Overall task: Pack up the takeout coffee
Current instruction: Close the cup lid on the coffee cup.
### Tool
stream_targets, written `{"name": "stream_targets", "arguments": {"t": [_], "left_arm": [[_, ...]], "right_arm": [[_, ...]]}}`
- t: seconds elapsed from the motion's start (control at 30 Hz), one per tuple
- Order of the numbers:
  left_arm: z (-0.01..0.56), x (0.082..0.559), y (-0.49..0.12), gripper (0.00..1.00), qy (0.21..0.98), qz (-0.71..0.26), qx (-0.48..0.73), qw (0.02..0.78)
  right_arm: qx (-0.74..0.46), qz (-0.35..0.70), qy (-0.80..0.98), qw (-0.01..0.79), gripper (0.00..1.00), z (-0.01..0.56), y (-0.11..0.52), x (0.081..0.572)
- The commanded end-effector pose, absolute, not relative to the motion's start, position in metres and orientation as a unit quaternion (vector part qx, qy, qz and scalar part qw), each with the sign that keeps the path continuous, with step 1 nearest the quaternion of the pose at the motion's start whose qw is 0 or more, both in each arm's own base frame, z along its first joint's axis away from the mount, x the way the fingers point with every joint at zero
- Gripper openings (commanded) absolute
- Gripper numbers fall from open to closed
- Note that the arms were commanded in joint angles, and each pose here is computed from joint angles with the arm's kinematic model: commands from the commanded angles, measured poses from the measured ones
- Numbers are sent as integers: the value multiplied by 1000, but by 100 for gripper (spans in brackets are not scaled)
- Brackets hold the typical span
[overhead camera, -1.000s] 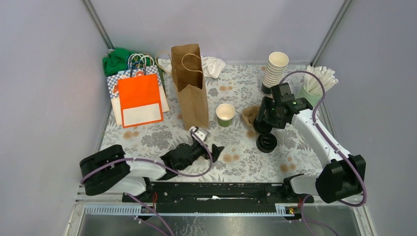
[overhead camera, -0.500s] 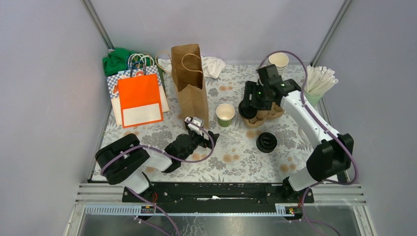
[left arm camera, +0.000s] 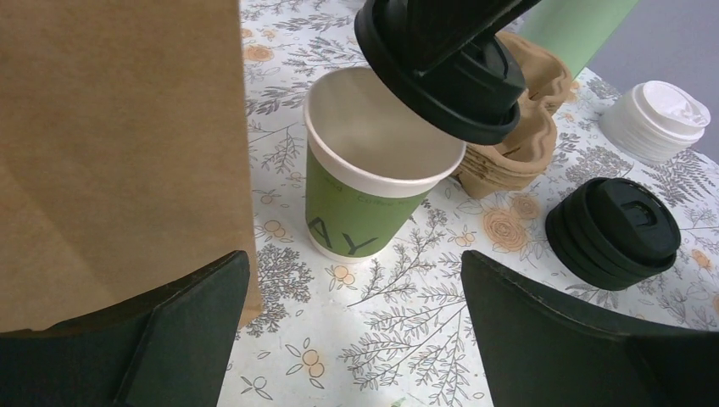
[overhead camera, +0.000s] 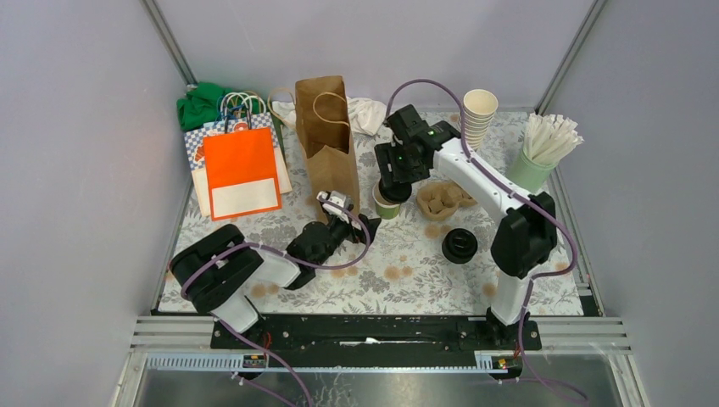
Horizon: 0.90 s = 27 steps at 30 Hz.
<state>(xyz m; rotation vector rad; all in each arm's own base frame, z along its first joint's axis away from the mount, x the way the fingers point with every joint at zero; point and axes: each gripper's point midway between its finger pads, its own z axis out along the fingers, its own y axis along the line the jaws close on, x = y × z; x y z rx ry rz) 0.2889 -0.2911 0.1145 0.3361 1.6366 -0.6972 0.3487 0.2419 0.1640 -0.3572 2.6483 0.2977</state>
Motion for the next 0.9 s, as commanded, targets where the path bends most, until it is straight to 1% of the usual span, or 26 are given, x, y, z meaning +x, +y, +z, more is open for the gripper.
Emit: {"name": "stream_targets", "arguments": {"t": [0.0,0.33,0.87], "left_arm": [[139,295,-290,99,689,-323,129,636],[137,301,-270,99,699,-313,104,634],[139,297,-253,99,702,-304,94,638]], "right_arm": [[-157,69,957,232,59,168,238,356],[-197,38,954,224,59,162,255,364],[-227,4,954,197,59,148,263,357]]}}
